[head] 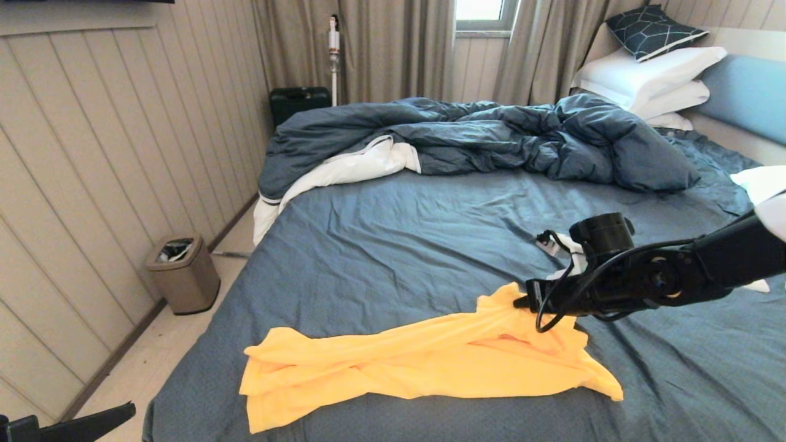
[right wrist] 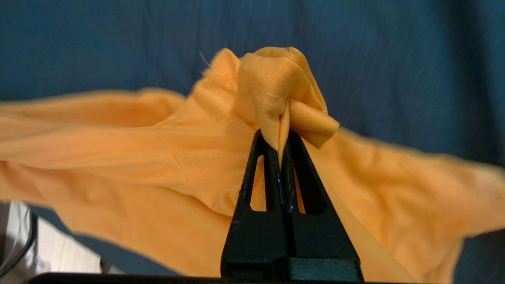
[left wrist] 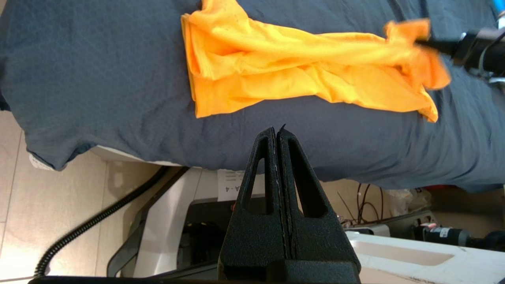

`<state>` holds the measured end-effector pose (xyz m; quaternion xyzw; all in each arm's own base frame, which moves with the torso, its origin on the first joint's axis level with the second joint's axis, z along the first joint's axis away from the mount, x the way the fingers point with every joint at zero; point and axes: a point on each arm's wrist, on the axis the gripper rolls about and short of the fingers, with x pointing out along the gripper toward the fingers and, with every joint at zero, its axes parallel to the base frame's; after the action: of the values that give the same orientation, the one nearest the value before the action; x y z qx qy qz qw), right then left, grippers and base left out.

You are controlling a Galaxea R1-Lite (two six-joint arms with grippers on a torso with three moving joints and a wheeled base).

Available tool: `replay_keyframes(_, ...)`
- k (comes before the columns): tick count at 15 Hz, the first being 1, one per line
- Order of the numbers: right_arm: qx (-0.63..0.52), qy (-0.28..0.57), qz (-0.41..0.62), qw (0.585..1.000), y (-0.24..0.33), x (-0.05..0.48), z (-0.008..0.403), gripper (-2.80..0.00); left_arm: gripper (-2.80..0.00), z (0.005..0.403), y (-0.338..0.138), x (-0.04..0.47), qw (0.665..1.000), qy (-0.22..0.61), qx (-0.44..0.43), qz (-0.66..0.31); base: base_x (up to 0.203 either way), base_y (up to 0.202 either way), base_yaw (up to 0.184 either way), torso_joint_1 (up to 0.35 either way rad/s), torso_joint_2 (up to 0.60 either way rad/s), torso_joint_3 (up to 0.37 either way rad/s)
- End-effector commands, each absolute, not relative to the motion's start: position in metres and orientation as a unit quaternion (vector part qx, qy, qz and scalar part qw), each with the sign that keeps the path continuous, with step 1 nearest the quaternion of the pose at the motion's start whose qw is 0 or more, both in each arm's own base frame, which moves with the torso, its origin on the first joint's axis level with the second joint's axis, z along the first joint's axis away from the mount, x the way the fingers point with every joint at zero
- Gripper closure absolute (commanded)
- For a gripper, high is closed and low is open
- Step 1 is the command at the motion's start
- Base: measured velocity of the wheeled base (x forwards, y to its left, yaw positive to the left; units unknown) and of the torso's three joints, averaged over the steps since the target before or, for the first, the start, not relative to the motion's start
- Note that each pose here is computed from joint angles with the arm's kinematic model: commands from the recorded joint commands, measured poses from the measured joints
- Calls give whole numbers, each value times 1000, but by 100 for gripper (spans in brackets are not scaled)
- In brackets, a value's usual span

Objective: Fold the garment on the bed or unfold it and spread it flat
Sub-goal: Fold the yellow T-shirt

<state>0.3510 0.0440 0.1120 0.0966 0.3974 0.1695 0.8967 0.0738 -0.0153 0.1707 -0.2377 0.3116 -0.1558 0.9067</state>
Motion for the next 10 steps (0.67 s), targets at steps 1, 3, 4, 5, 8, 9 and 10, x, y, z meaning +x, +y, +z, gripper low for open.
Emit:
replay_keyframes(1,95,372,169,908,44,361,125,0,0,171,-15,73,907,310,-239,-157,0,0,0,0,0,0)
replay_keyframes(3,93,358,172,913,47,367,131,0,0,172,-15,73,907,309,-239,-159,0,0,0,0,0,0)
replay_keyframes(4,91,356,175,913,49,367,131,0,0,172,-15,73,906,308,-240,-162,0,0,0,0,0,0)
replay_keyframes(5,88,359,178,912,51,364,131,0,0,172,-15,73,906,308,-240,-163,0,0,0,0,0,0)
replay_keyframes(8,87,371,185,906,51,338,128,0,0,172,-15,73,906,308,-240,-163,0,0,0,0,0,0)
replay_keyframes(9,85,372,187,905,50,326,126,0,0,173,-16,73,906,307,-240,-164,0,0,0,0,0,0)
replay_keyframes(10,80,370,189,906,48,315,124,0,0,173,-15,73,907,305,-240,-165,0,0,0,0,0,0)
